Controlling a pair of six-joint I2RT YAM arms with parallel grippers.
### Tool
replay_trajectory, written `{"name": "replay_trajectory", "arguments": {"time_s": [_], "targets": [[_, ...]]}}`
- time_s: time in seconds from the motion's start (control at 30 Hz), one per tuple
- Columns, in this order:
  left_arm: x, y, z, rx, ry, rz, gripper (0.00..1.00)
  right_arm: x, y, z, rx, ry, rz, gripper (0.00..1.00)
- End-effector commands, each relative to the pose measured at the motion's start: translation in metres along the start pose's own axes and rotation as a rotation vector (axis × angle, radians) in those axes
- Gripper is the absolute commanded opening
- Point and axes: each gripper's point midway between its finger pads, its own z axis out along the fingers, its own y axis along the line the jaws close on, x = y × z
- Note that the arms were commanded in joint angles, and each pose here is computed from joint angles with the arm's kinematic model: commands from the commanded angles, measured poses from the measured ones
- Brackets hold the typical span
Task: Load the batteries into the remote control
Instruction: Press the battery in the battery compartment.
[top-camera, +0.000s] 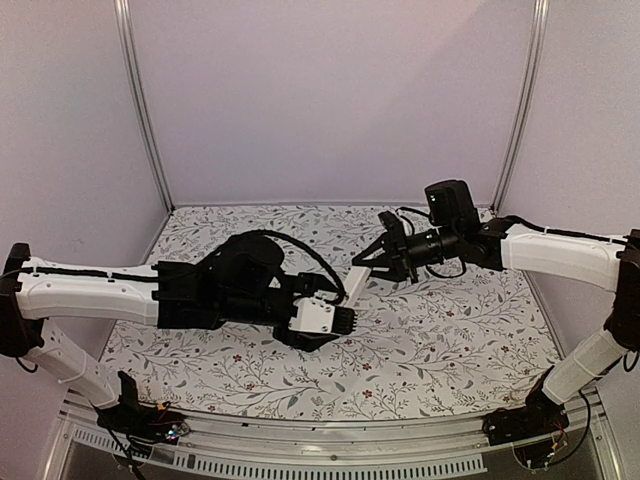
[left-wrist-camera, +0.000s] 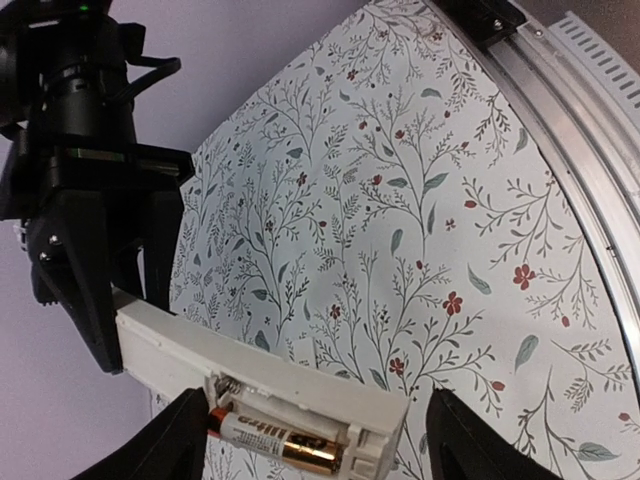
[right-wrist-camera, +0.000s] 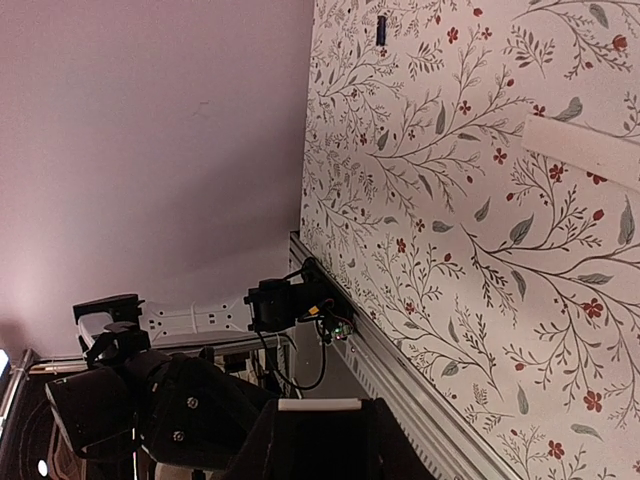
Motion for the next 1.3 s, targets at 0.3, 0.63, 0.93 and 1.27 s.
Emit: {"name": "replay_trajectory", "arguments": {"time_s": [0.3, 0.63, 0.93, 1.27], "targets": [[0.018, -0.024, 0.000, 0.082, 0.049, -0.007, 0.69, -0.015, 0.044, -0.026, -0.118, -0.066, -0.067, 0.00], [0.021, -0.027, -0.002, 0.087, 0.060, -0.006, 0.59, -0.019, 0.050, -0.029, -0.144, -0.082, -0.086, 0.00], [0.015, -0.010, -0.004, 0.025, 0.057, -0.023, 0.85, -0.017, 0.034, -0.026, -0.114, -0.088, -0.093, 0.00], [-0.033, 0.037, -0.031, -0.087, -0.093, -0.182, 0.98, -0.015, -0.008, -0.016, -0.018, -0.109, -0.223, 0.00]]}}
